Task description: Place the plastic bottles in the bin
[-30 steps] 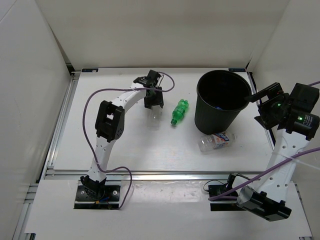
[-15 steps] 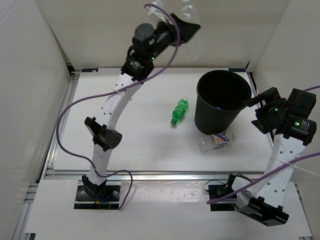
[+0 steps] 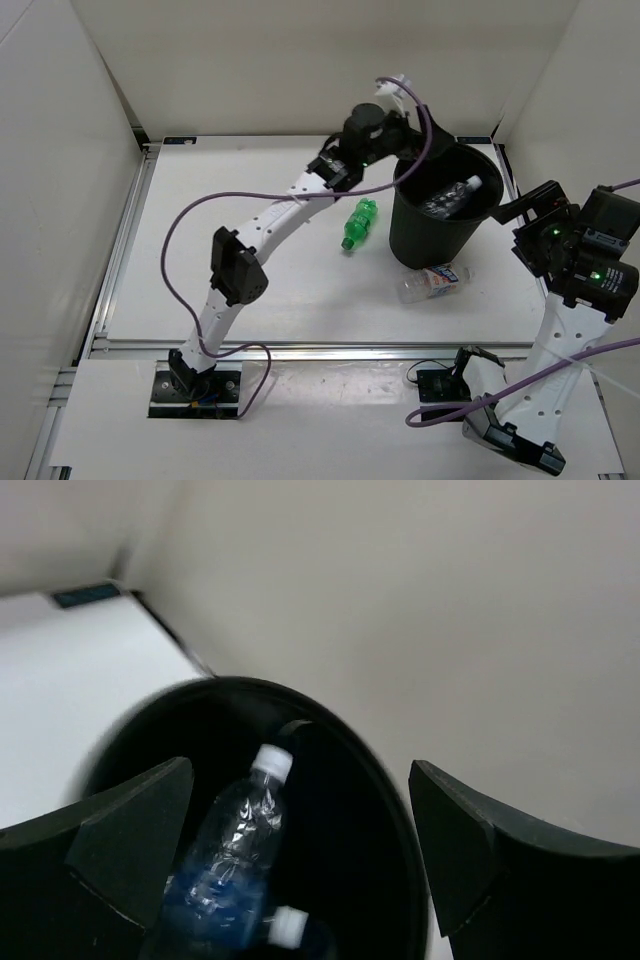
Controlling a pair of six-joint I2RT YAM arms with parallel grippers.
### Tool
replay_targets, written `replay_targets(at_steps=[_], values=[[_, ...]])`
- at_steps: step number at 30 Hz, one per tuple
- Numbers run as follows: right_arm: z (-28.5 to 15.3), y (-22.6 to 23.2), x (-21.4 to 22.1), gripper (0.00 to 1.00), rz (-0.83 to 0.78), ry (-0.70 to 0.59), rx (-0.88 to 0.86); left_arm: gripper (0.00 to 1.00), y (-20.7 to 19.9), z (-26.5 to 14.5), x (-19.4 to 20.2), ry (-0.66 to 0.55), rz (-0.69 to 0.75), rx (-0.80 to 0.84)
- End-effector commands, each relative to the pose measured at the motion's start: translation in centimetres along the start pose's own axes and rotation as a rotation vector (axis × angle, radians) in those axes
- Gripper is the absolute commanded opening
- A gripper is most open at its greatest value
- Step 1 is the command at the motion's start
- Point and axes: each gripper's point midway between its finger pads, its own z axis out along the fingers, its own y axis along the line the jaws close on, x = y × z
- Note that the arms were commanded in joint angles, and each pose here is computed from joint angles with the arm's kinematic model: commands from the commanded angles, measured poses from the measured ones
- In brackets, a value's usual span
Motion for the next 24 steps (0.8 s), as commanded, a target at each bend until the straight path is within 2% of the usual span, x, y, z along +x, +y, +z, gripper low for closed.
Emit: replay_targets(at_steps=[1, 5, 6, 7, 9, 10, 13, 17, 19, 20, 24], values=[[-0.7, -1.3, -0.4, 1.0, 0.014, -0.049, 0.081, 1.0, -3.7, -10.3, -18.0, -0.344, 0.167, -0.031], [-0.3, -4.5, 0.5, 1.0, 0.16, -0.045, 0.25, 1.0, -0.6, -15.9, -21.3, -0.377, 0.223, -0.146], [-0.2, -5.1, 0.7, 1.0, 0.194, -0.046, 0.284, 1.0, -2.5, -19.6, -22.9, -0.41, 0.233, -0.149], [0.1, -6.0, 0.9, 1.0, 0.23, -0.044, 0.331, 1.0, 0.4, -20.3, -20.8, -0.353, 0.222, -0.223], [1.0, -7.0, 1.7, 1.0, 0.335, -0.007, 0.39, 1.0, 2.1, -23.6, -19.7, -0.344, 0.202, -0.328], [1.4, -7.1, 2.0, 1.0, 0.359, 0.017, 0.404, 1.0, 3.7, -26.2, -17.5, -0.311, 0.167, -0.43], [3.3, -7.2, 3.1, 1.0, 0.464, 0.096, 0.398, 1.0, 6.5, -31.1, -13.6, -0.243, 0.104, -0.589], [6.0, -7.6, 5.3, 1.0, 0.544, 0.219, 0.374, 1.0, 7.4, -35.3, -10.4, -0.224, 0.084, -0.661], [7.3, -7.8, 5.6, 1.0, 0.571, 0.243, 0.334, 1.0, 7.3, -37.0, -10.1, -0.238, 0.085, -0.681], [8.1, -8.3, 7.3, 1.0, 0.604, 0.312, 0.303, 1.0, 7.9, -37.5, -9.4, -0.227, 0.082, -0.703], [10.4, -9.7, 8.8, 0.98, 0.597, 0.344, 0.258, 1.0, 9.2, -39.3, -8.0, -0.211, 0.064, -0.771]])
